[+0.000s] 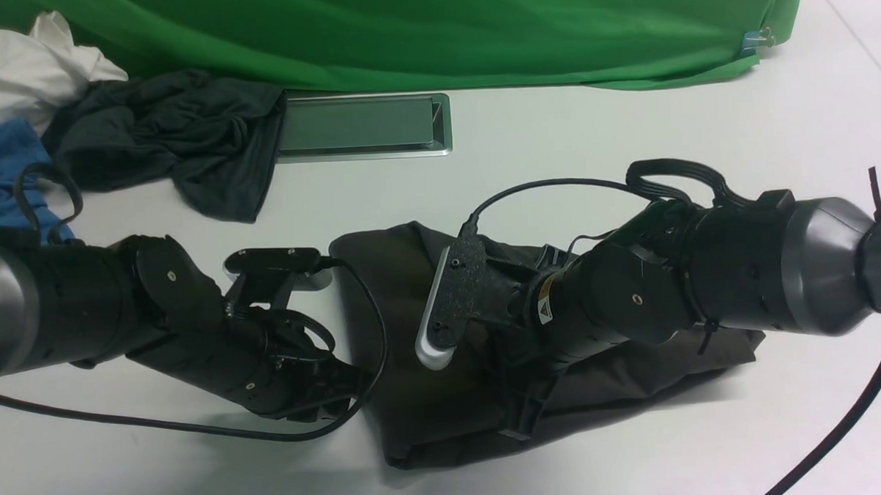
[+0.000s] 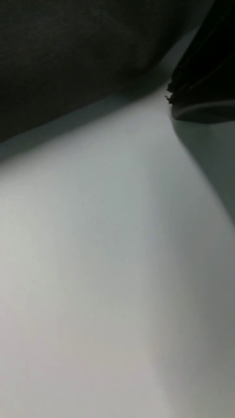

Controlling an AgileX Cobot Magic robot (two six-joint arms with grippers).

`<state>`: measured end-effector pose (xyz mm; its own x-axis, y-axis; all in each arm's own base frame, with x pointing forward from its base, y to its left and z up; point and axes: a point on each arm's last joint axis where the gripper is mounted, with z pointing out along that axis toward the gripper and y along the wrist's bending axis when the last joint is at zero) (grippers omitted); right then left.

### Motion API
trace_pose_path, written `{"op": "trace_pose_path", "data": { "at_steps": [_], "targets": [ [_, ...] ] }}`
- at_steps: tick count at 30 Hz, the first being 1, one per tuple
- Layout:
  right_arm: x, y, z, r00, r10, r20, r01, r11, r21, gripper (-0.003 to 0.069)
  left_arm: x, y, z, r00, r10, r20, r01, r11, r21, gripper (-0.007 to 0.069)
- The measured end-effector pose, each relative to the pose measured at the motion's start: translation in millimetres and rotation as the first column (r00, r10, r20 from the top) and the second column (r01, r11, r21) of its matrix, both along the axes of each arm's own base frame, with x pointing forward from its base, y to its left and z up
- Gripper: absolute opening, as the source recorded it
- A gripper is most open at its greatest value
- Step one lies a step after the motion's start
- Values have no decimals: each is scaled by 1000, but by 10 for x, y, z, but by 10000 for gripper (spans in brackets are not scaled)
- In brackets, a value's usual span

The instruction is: Fold a long-sleeved shirt on a white desktop.

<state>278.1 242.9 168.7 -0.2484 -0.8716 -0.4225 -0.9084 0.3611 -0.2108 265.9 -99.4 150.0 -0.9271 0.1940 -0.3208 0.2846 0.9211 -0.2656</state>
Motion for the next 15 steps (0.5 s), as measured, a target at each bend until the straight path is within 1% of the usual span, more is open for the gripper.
{"op": "trace_pose_path", "data": {
  "at_steps": [1, 3, 15],
  "targets": [
    [-1, -1, -1, 1000, 0, -2, 0, 1000, -1, 59, 0, 0, 0, 1000, -1, 0, 1, 1000, 0, 20],
    [-6, -5, -4, 1000, 1, -8, -1, 1000, -6, 50, 0, 0, 0, 1000, -1, 0, 1, 1000, 0, 20],
    [40, 42, 167, 999, 19, -51, -21, 999, -41, 48, 0, 0, 0, 1000, -1, 0, 1, 1000, 0, 20]
  ]
}}
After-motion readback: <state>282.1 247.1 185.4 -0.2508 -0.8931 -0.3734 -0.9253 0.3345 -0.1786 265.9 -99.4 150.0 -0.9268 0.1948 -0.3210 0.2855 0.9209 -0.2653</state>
